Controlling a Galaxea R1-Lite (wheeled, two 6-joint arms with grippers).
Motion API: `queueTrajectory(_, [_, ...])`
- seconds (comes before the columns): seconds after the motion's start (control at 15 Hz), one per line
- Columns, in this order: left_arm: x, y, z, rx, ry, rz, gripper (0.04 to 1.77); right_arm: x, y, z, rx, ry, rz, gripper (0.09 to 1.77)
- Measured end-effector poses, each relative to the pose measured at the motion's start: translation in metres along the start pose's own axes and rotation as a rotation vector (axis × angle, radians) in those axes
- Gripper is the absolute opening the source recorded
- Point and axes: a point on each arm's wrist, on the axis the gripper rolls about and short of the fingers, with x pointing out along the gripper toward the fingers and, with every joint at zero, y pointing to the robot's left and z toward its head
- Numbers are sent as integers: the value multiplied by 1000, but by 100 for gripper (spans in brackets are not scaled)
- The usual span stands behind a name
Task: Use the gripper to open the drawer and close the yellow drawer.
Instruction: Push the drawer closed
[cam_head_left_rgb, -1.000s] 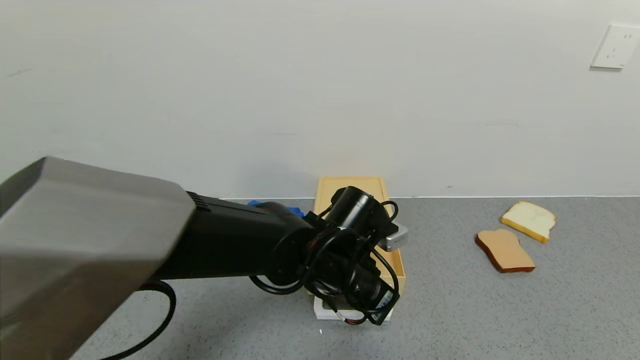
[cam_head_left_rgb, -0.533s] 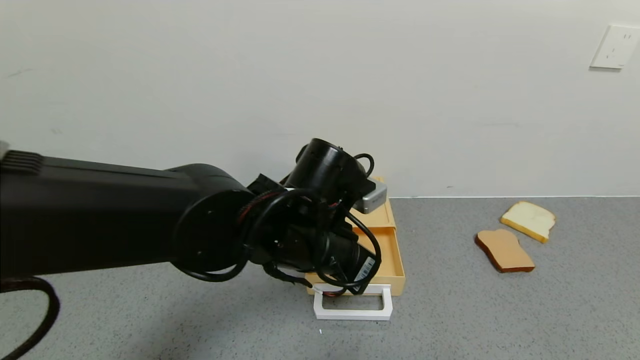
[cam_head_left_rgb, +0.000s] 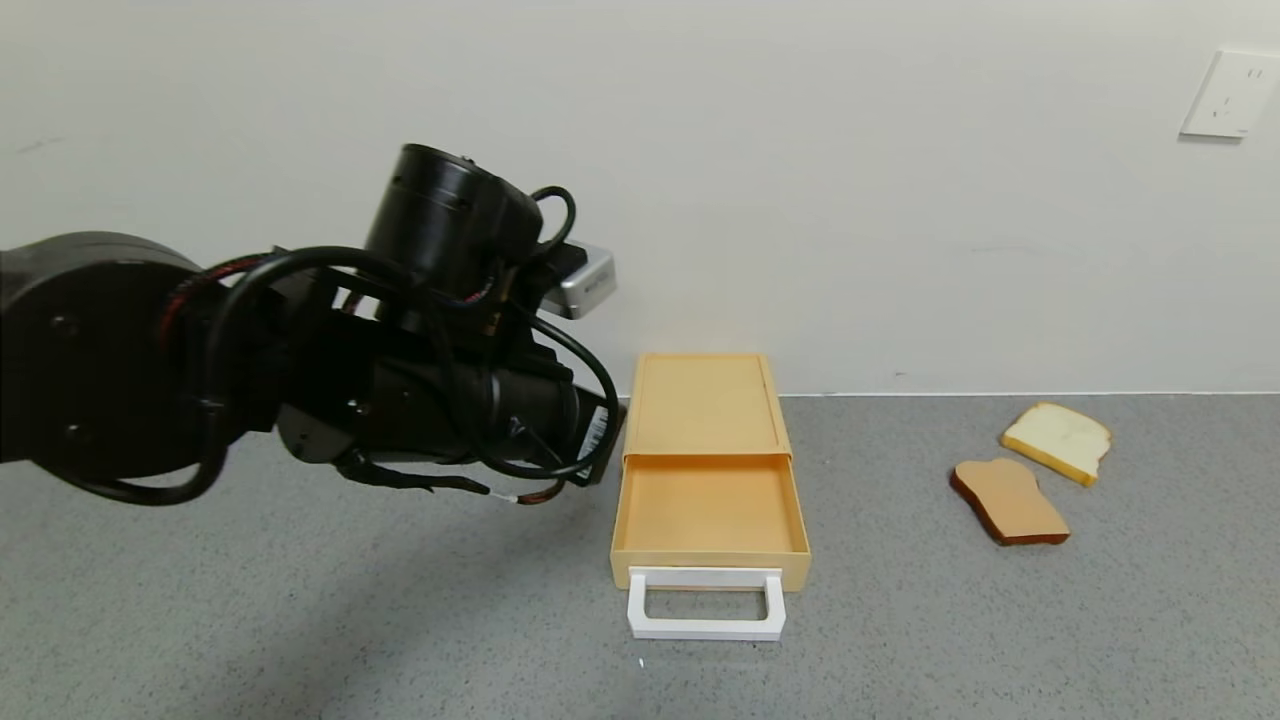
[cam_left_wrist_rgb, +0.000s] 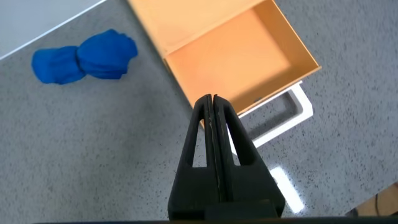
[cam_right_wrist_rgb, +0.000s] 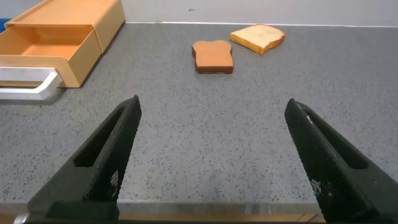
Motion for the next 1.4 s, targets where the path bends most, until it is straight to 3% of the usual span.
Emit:
queueTrajectory(0.27, [-20,27,1,-138,-39,111,11,0,0,0,0,0,0,170])
queueTrajectory(0.6, [-29,45,-5,-249,-49,213,11,0,0,0,0,0,0,170])
queueTrajectory(1.0, [-29,50,-11,-328,-37,230,11,0,0,0,0,0,0,170])
queueTrajectory(1.13, [-29,50,-14,-325,-2,233,11,0,0,0,0,0,0,170])
queueTrajectory(1.4, [-24,50,-14,-320,3,237,11,0,0,0,0,0,0,170])
